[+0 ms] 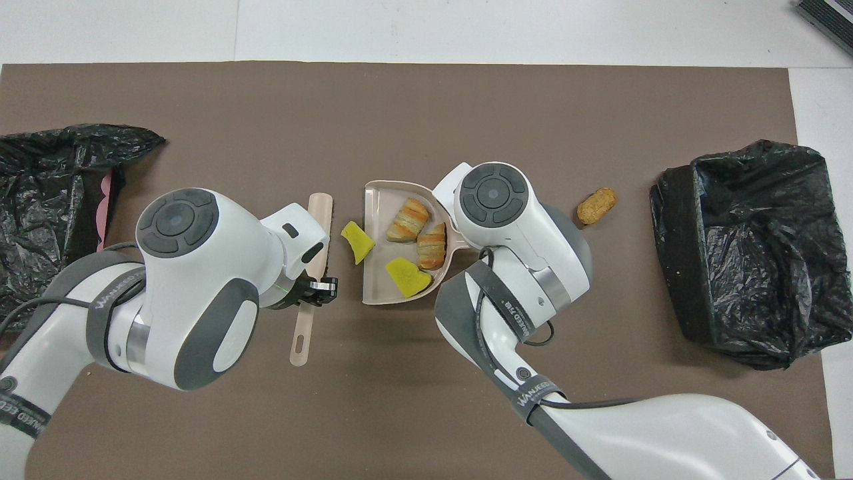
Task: Sweep and dump trash in bin
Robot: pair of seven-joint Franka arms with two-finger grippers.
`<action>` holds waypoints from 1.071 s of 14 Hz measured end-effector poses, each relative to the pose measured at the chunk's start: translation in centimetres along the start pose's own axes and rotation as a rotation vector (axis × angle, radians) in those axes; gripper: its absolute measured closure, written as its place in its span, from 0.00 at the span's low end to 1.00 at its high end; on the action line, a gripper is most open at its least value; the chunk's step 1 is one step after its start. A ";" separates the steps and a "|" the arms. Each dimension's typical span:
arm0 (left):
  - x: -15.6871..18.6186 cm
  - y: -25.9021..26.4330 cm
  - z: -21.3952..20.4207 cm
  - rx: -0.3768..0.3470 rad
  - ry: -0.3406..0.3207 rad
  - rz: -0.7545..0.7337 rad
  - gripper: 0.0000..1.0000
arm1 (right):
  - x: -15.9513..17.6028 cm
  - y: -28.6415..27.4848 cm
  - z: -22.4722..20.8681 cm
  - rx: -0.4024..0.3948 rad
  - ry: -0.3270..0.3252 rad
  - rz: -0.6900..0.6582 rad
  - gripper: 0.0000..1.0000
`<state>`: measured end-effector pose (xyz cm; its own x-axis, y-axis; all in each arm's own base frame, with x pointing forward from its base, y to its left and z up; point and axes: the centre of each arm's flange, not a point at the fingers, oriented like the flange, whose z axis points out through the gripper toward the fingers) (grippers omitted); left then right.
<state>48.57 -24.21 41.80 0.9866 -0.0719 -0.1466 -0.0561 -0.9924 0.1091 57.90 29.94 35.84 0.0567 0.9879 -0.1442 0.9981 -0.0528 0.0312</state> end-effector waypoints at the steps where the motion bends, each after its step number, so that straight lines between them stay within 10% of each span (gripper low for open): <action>1: 0.7 -1.1 1.0 -0.001 0.004 -0.023 0.74 | 0.0 0.0 0.0 0.000 0.000 0.000 0.69; 15: -1.4 6.8 6.6 -0.127 -0.020 -0.103 0.74 | -1.7 1.1 0.8 -0.016 0.016 -0.038 0.69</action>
<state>45.79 -31.52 36.26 0.9827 0.0264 -0.1831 0.0664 -0.9742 0.2159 58.88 28.06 35.38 0.0187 0.9914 -0.1298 0.9990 -0.0133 0.0424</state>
